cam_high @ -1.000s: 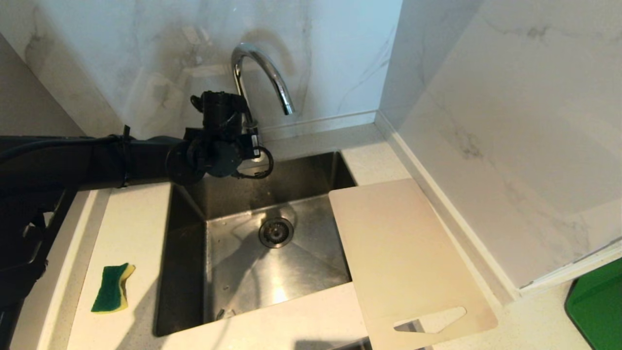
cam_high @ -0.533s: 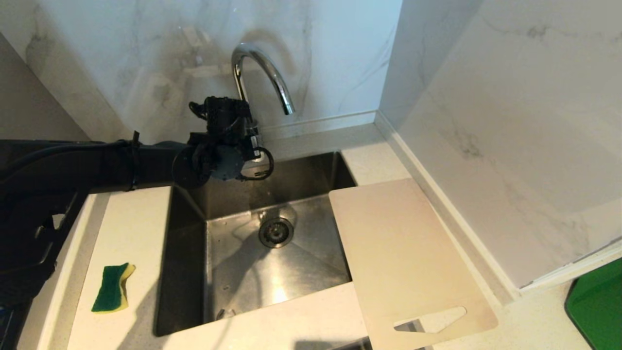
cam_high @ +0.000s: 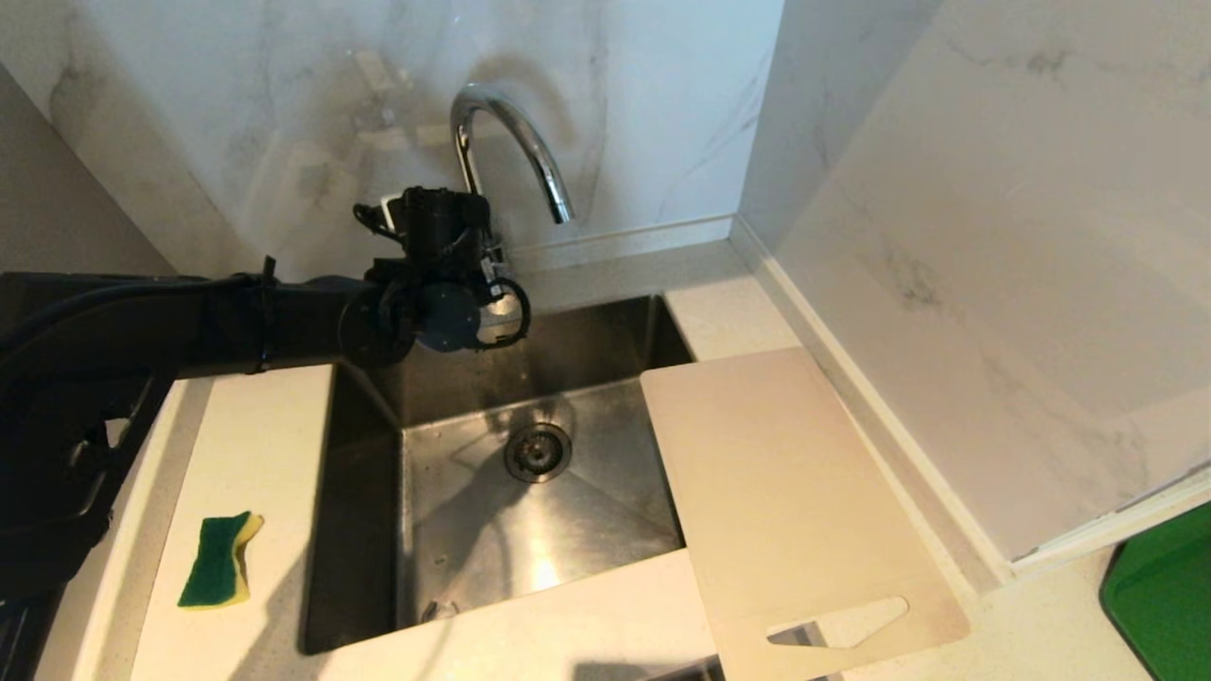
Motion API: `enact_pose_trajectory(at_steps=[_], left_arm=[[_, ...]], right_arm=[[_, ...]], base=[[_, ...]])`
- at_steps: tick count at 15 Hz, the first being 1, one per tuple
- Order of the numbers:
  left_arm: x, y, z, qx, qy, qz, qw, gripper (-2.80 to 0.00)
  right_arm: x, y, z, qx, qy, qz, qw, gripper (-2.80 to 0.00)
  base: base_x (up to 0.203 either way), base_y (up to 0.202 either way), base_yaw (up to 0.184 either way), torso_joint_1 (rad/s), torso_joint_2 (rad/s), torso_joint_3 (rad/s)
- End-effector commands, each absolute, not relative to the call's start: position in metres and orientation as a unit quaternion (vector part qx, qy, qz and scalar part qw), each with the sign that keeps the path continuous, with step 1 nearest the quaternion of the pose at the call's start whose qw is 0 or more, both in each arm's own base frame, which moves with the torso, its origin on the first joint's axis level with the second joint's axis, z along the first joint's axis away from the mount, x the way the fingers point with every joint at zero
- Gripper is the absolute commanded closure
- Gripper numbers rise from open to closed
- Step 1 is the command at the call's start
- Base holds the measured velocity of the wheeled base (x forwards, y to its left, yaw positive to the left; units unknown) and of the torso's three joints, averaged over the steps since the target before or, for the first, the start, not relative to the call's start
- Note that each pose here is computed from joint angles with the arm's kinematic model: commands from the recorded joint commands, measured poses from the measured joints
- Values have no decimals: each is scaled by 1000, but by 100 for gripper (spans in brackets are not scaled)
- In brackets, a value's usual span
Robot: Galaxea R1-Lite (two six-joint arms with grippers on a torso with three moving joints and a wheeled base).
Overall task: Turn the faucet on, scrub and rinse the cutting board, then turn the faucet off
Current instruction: Turn on the tap
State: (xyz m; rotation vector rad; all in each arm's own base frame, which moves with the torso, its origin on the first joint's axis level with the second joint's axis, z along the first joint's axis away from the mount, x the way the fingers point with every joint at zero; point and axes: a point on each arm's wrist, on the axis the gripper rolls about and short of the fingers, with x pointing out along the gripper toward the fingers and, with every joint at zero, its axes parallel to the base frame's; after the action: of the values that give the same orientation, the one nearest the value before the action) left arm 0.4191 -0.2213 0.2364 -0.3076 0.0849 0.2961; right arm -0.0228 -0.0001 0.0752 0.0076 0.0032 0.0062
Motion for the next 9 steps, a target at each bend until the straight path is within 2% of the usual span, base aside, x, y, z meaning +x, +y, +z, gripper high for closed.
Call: enact_pose_trajectory(at_steps=[1, 5, 9], left_arm=[[418, -223, 241, -188, 24, 147, 971, -280], [422, -223, 237, -249, 8, 158, 956, -280], [428, -221, 224, -267, 6, 180, 947, -280]], right_arm=[[-23, 0, 75, 4, 2, 3, 1000, 0], [-23, 0, 75, 4, 2, 3, 1000, 0], [-23, 0, 75, 4, 2, 3, 1000, 0]], base=[[0, 0, 0, 0, 0, 0], [0, 0, 0, 0, 0, 0], [0, 0, 0, 0, 0, 0]])
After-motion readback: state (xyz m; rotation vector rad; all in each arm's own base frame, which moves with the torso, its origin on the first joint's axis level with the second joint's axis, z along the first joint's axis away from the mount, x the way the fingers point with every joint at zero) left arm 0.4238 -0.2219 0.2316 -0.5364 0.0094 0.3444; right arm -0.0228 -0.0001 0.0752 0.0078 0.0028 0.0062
